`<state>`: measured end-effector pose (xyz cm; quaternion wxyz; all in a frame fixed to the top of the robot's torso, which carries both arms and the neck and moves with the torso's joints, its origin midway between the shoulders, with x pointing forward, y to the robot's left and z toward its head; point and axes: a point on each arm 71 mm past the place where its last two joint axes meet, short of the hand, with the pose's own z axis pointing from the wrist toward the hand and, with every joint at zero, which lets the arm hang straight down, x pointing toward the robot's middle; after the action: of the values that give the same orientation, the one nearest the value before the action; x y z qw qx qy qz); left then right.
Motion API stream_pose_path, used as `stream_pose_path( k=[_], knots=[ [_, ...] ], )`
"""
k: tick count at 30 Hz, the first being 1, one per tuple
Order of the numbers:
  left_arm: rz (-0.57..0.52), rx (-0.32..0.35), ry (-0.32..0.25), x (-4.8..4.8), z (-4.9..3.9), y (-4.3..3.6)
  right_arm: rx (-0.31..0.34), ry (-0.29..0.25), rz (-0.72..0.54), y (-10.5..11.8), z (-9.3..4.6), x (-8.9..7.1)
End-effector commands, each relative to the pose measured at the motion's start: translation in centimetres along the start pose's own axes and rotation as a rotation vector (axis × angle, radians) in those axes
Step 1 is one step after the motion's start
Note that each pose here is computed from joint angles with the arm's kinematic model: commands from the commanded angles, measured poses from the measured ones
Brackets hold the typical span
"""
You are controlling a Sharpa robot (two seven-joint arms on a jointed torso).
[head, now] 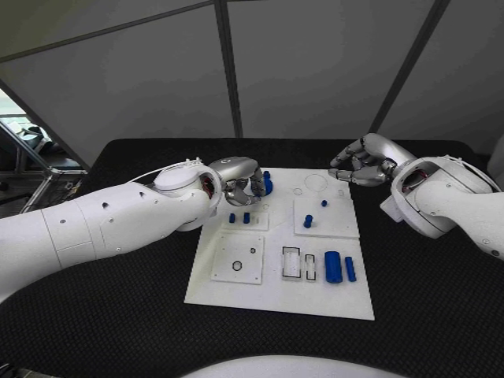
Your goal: Assemble the parts on the task board
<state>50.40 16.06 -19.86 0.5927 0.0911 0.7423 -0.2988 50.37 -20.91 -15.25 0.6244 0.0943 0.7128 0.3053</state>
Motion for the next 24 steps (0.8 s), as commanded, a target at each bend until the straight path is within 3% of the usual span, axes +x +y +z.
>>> stream_pose_path(
  k=[1,8,24],
  knots=[
    [-0.005,-0.012,-0.008,-0.33,-0.4,0.52,-0.012,-0.002,-0.003,0.1,0.0,-0.1],
    [-0.012,-0.049,-0.004,-0.69,-1.37,1.95,-0.012,-0.002,-0.004,0.1,-0.1,-0.1],
    [-0.015,-0.082,0.016,-0.63,-1.83,2.96,-0.012,0.0,-0.004,0.1,0.0,-0.1]
  ],
)
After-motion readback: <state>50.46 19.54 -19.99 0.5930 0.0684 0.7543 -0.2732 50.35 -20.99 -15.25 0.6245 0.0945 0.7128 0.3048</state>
